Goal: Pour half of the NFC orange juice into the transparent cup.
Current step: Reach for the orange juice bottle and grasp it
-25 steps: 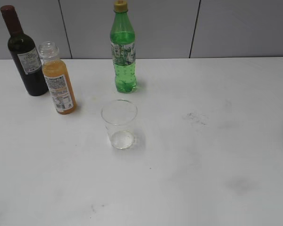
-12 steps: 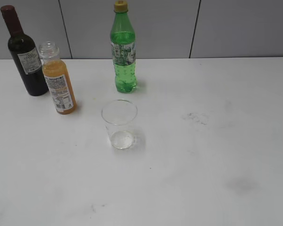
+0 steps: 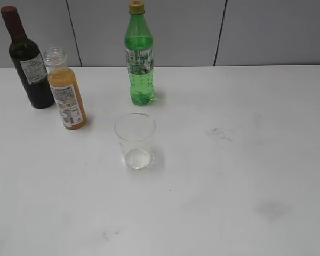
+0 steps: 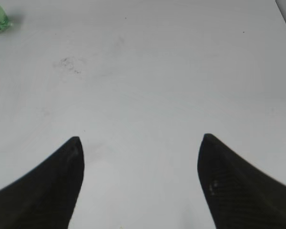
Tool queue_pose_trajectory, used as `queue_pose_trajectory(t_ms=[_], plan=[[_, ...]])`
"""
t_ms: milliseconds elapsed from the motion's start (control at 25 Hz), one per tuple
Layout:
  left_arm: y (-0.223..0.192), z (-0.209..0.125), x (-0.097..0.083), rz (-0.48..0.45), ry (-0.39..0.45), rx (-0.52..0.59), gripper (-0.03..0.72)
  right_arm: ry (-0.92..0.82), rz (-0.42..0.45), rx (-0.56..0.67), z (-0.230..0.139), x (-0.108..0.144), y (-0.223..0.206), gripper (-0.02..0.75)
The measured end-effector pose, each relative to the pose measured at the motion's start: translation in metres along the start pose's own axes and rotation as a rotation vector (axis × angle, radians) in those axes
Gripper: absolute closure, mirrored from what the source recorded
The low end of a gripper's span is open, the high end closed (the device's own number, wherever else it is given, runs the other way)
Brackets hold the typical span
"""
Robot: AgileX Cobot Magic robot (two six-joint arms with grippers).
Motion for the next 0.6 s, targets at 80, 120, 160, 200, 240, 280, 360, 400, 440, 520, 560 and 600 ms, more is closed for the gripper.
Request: queue_pose_trajectory(t_ms=[80, 120, 160, 200, 240, 280, 360, 400, 440, 520, 560, 600], plan=[[0.000, 0.000, 0.000, 0.000, 0.000, -0.001, 0.460, 0.001, -0.006, -0.043, -0.005, 0.001, 0.009, 0.167], [0.000, 0.000, 0.000, 0.000, 0.000, -0.001, 0.460, 0.001, -0.010, -0.076, -0.005, 0.001, 0.015, 0.167], [0.000, 0.000, 0.000, 0.000, 0.000, -0.001, 0.460, 0.001, -0.014, -0.104, -0.005, 0.001, 0.020, 0.167], [0.000, 0.000, 0.000, 0.000, 0.000, -0.001, 0.460, 0.002, -0.016, -0.122, -0.006, 0.001, 0.023, 0.167], [0.000, 0.000, 0.000, 0.000, 0.000, -0.001, 0.460, 0.002, -0.019, -0.140, -0.008, 0.002, 0.028, 0.167], [0.000, 0.000, 0.000, 0.000, 0.000, -0.001, 0.460, 0.002, -0.020, -0.150, -0.010, 0.002, 0.031, 0.167], [0.000, 0.000, 0.000, 0.000, 0.000, -0.001, 0.460, 0.003, -0.019, -0.146, -0.018, 0.003, 0.037, 0.167], [0.000, 0.000, 0.000, 0.000, 0.000, -0.001, 0.460, 0.004, -0.019, -0.149, -0.021, 0.004, 0.040, 0.167], [0.000, 0.000, 0.000, 0.000, 0.000, -0.001, 0.460, 0.004, -0.020, -0.153, -0.024, 0.004, 0.043, 0.167], [0.000, 0.000, 0.000, 0.000, 0.000, -0.001, 0.460, 0.004, -0.023, -0.176, -0.027, 0.005, 0.047, 0.167], [0.000, 0.000, 0.000, 0.000, 0.000, -0.001, 0.460, 0.003, -0.021, -0.176, -0.029, 0.005, 0.047, 0.167], [0.000, 0.000, 0.000, 0.000, 0.000, -0.001, 0.460, -0.001, -0.018, -0.165, -0.032, 0.006, 0.046, 0.167]])
Point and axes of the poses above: a point on each arm's last joint axis where the gripper is mounted, y pointing back along that axis away from the gripper, x along the wrist's bending axis when the last joint is at zero, z = x × y, the point moved 6 cm from there along -y, pointing out along that axis toward the gripper, and after that the axes turned 8 degrees about y, right-handed, at the moved point
